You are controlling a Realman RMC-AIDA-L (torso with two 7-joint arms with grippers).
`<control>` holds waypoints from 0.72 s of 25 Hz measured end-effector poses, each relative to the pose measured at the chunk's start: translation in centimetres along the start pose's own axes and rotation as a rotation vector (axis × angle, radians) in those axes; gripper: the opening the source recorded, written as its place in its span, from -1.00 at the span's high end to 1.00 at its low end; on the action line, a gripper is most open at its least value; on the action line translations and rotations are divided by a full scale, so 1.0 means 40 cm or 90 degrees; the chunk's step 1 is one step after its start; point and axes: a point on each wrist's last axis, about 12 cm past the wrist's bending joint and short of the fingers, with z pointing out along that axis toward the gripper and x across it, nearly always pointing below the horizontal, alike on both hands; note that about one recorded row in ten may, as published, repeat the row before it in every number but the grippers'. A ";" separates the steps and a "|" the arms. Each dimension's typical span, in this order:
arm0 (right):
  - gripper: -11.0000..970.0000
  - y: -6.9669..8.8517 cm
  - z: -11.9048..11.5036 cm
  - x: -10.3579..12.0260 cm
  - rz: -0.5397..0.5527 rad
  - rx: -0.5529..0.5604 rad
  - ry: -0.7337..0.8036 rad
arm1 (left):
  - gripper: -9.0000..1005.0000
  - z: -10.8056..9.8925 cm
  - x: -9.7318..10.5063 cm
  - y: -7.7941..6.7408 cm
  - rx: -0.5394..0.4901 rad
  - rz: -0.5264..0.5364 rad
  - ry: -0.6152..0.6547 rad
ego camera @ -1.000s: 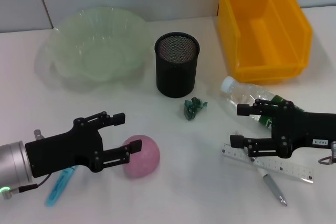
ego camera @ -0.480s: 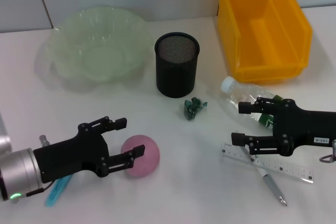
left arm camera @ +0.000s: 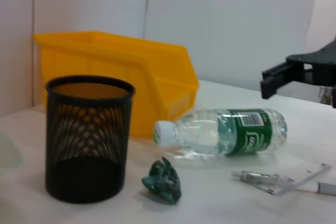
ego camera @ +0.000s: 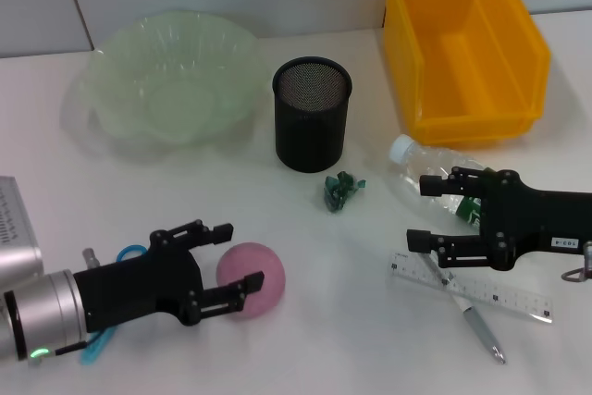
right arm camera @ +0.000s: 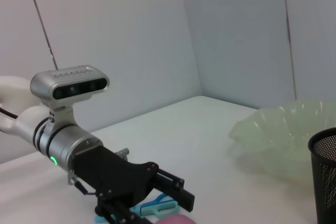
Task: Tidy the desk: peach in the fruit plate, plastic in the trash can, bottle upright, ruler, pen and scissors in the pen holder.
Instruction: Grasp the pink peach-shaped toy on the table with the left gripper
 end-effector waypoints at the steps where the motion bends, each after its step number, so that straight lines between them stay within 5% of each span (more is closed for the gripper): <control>1: -0.70 0.000 0.000 0.000 0.000 0.000 0.000 | -0.38 0.002 0.002 -0.002 0.003 -0.002 0.003; 18: -0.70 -0.002 -0.001 0.000 -0.001 0.003 0.001 | -0.28 0.026 0.001 -0.012 0.034 -0.010 0.026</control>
